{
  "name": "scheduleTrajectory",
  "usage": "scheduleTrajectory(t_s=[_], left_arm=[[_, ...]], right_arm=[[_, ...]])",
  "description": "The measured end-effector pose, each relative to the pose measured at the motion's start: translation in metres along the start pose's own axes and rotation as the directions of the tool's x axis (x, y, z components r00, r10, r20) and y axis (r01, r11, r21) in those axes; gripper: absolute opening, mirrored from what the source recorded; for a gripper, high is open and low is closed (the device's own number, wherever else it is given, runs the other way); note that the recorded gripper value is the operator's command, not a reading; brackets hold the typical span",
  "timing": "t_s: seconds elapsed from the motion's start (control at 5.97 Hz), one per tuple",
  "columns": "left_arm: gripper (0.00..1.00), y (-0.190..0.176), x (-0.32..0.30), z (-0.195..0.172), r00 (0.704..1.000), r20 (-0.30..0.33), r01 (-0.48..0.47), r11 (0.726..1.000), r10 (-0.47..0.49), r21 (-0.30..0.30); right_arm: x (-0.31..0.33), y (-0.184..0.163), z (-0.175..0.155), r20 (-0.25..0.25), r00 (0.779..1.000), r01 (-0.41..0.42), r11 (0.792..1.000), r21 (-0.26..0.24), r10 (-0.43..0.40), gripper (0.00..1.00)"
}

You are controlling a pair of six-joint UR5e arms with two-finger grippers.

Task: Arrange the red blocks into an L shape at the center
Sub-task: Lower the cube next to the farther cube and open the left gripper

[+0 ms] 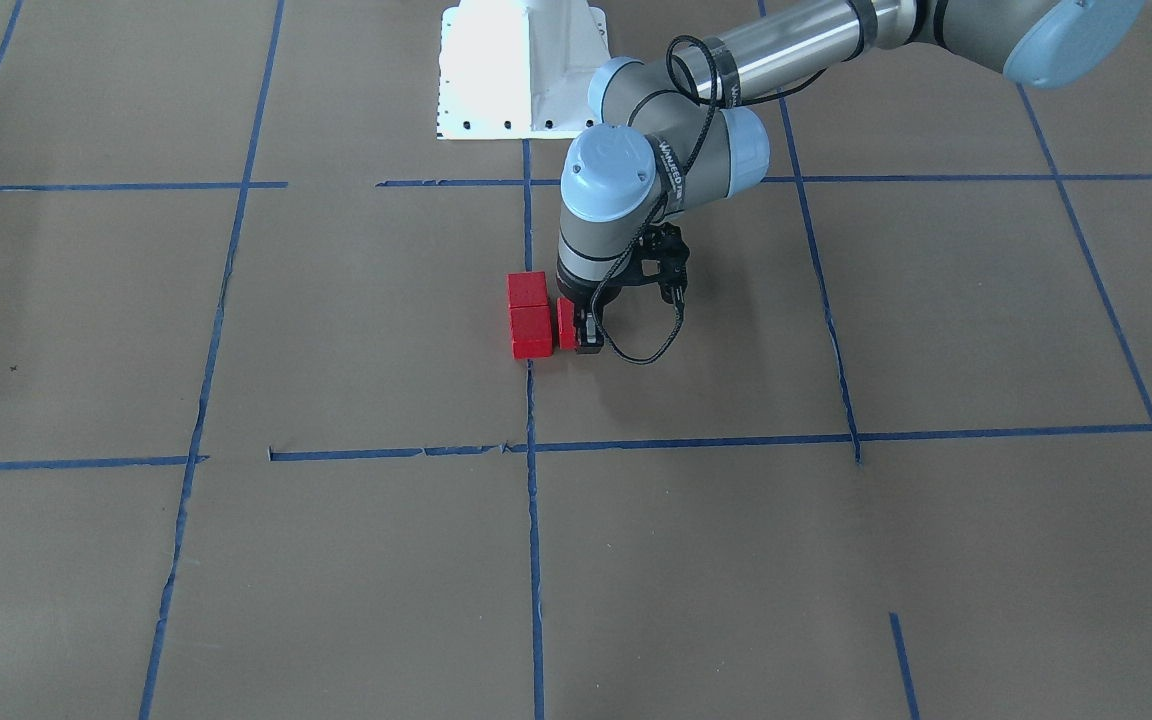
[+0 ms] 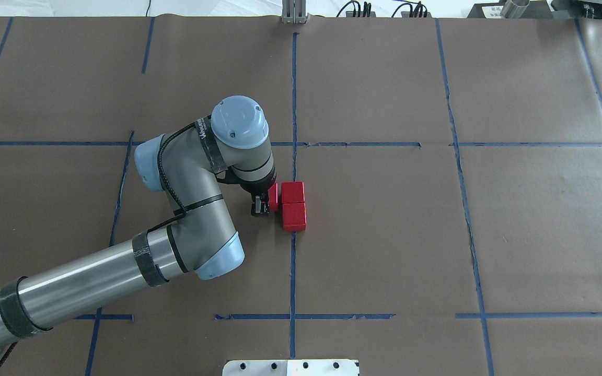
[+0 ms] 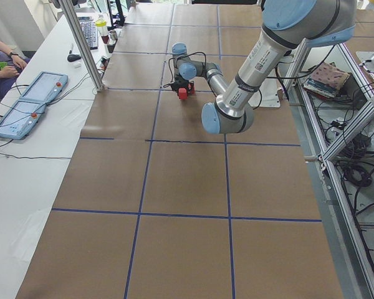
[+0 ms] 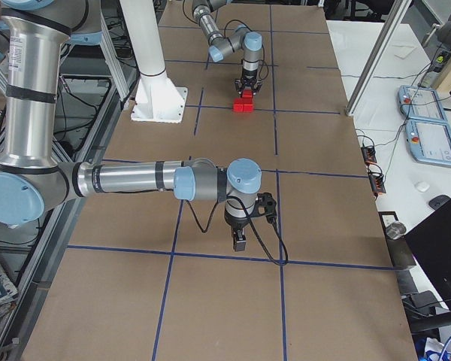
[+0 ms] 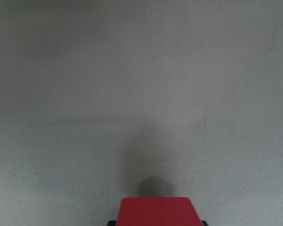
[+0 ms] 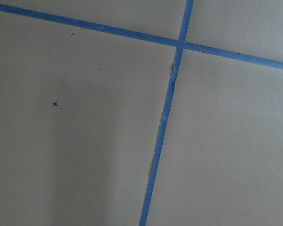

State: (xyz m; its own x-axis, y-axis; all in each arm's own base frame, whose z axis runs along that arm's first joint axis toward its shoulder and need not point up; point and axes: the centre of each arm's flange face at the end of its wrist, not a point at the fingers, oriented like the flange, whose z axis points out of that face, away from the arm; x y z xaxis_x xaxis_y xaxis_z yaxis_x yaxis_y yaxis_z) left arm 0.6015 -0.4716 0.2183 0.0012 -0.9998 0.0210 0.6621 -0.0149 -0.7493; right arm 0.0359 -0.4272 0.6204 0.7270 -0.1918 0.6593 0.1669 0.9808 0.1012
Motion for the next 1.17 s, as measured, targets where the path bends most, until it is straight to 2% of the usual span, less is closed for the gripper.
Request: scheduleTrajectory(t_s=[0.5, 0.67, 1.01, 1.17], left_arm=[[0.2, 0.0, 0.0021, 0.0055, 1.0, -0.005, -0.005, 1.0, 0.005, -0.016], [0.23, 0.0, 0.0021, 0.0056, 1.0, -0.005, -0.006, 1.0, 0.006, -0.016], [0.37, 0.0, 0.0022, 0.0057, 1.0, -0.005, -0.011, 1.0, 0.011, -0.016], [0.39, 0.0008, 0.0022, 0.0051, 1.0, -0.005, -0.017, 1.0, 0.017, -0.017]], right_arm=[[0.0, -0.0006, 0.0, 0.0, 1.0, 0.002, 1.0, 0.0, -0.002, 1.0], [0.0, -0.0006, -0.0001, 0.0, 1.0, 0.003, 1.0, 0.0, -0.003, 1.0], [0.0, -0.0006, 0.0, 0.0, 1.0, 0.004, 1.0, 0.0, -0.004, 1.0], [0.0, -0.0007, -0.0001, 0.0, 1.0, 0.004, 1.0, 0.0, -0.004, 1.0]])
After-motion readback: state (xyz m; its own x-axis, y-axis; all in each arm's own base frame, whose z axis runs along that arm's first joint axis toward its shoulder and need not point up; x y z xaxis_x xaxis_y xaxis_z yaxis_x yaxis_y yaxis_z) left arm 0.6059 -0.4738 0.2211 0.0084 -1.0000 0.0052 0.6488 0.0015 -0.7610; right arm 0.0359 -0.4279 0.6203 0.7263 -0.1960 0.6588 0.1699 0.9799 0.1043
